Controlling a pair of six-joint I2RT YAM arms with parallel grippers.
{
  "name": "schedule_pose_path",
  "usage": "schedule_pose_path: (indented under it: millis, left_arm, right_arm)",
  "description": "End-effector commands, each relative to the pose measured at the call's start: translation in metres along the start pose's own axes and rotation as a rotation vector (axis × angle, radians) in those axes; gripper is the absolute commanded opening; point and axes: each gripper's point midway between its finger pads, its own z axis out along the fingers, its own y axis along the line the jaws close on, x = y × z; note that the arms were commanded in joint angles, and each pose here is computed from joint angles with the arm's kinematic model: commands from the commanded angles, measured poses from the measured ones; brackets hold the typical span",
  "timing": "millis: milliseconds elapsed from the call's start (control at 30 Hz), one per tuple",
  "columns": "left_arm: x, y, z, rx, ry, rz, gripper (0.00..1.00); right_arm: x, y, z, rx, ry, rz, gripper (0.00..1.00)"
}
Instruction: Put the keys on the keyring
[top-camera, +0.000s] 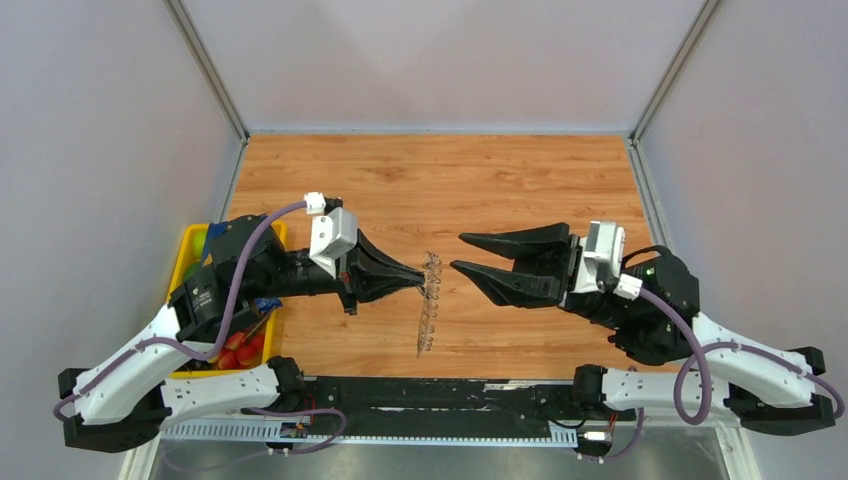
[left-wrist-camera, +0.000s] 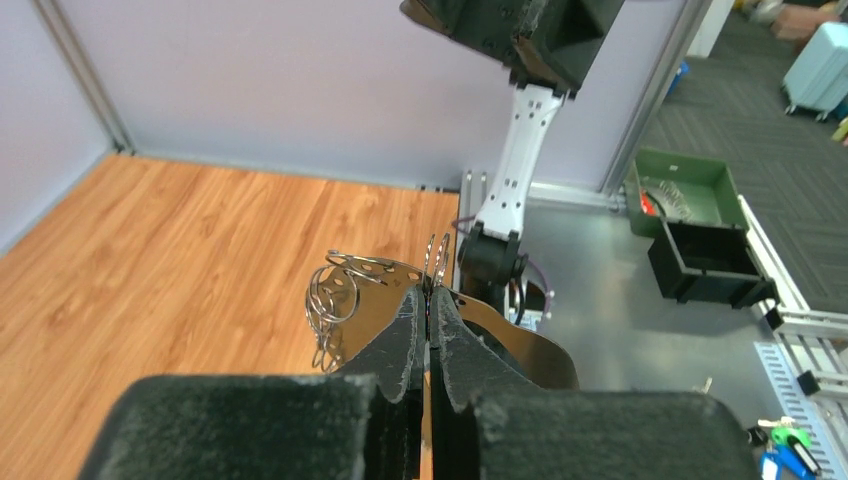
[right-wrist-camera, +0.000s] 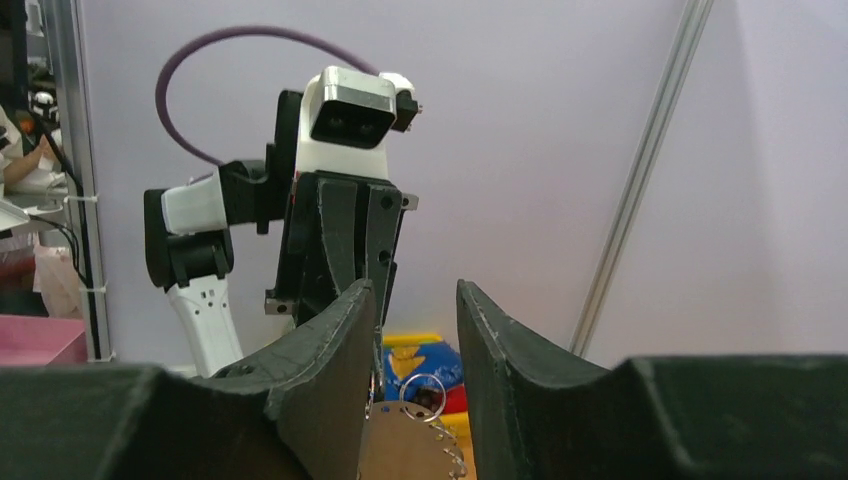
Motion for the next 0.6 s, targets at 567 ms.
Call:
schedule_pose_path:
  millis: [567]
  left_arm:
    - [0.088, 0.000, -0.039, -0.043, 0.515, -0.105, 0.00]
  right_arm:
    - [0.125, 0.050, -0.050, -0.221, 0.694, 0.139, 0.37]
